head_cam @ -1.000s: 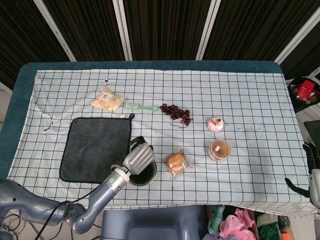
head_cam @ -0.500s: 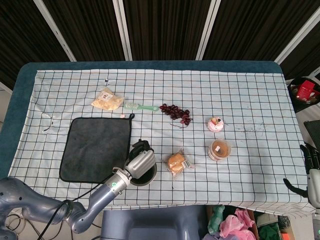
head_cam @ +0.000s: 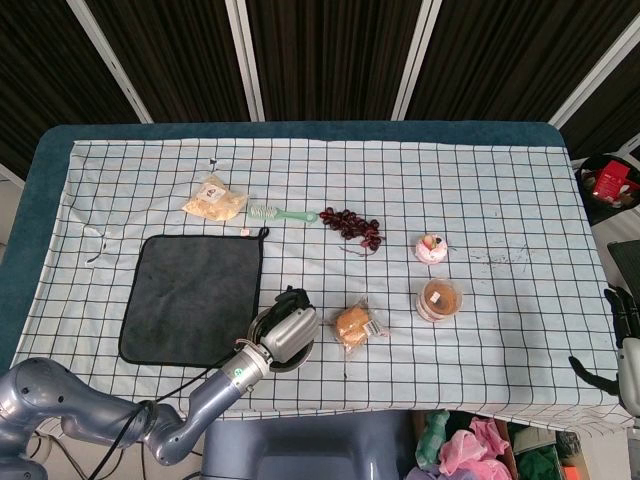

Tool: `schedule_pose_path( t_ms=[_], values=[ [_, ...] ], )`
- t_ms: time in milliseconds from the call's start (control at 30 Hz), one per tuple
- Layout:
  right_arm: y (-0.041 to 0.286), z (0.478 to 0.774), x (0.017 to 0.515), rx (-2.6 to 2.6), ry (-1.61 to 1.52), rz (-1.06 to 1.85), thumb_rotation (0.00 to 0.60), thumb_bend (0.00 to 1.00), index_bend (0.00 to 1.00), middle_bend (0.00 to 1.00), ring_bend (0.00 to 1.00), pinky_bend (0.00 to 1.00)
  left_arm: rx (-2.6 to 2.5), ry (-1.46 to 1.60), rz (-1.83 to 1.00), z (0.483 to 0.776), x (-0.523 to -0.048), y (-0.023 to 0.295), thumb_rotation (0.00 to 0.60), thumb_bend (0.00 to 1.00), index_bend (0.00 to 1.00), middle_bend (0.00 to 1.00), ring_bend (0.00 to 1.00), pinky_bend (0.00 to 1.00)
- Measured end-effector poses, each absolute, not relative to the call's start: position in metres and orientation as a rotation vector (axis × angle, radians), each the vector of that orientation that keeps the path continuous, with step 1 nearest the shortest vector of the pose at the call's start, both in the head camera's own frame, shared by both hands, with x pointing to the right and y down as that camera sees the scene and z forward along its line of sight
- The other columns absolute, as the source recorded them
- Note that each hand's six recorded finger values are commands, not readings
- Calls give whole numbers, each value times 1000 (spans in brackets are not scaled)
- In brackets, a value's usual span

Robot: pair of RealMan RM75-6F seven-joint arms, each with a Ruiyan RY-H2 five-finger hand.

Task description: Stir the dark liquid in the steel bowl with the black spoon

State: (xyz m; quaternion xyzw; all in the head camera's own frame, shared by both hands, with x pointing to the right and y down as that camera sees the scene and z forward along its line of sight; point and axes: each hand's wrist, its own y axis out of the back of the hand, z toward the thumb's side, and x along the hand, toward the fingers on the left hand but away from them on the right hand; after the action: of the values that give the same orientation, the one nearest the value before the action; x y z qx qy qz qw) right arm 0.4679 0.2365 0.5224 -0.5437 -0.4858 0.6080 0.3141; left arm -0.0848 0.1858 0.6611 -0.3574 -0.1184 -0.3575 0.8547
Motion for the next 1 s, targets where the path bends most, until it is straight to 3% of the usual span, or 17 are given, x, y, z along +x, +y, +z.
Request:
schedule_pose_path(
  t_ms=[600,1000],
  values=[
    [236,523,469,-1446,-1289,1596,600,115,32,9,62,217,-843,-219,-693,663,-51,210,600,458,636,961,824,726],
    [236,522,468,-1447,-1286,1596,600,115,32,8,62,217,-871,-218,-672,644,-67,222,600,457,637,963,824,726]
  ],
)
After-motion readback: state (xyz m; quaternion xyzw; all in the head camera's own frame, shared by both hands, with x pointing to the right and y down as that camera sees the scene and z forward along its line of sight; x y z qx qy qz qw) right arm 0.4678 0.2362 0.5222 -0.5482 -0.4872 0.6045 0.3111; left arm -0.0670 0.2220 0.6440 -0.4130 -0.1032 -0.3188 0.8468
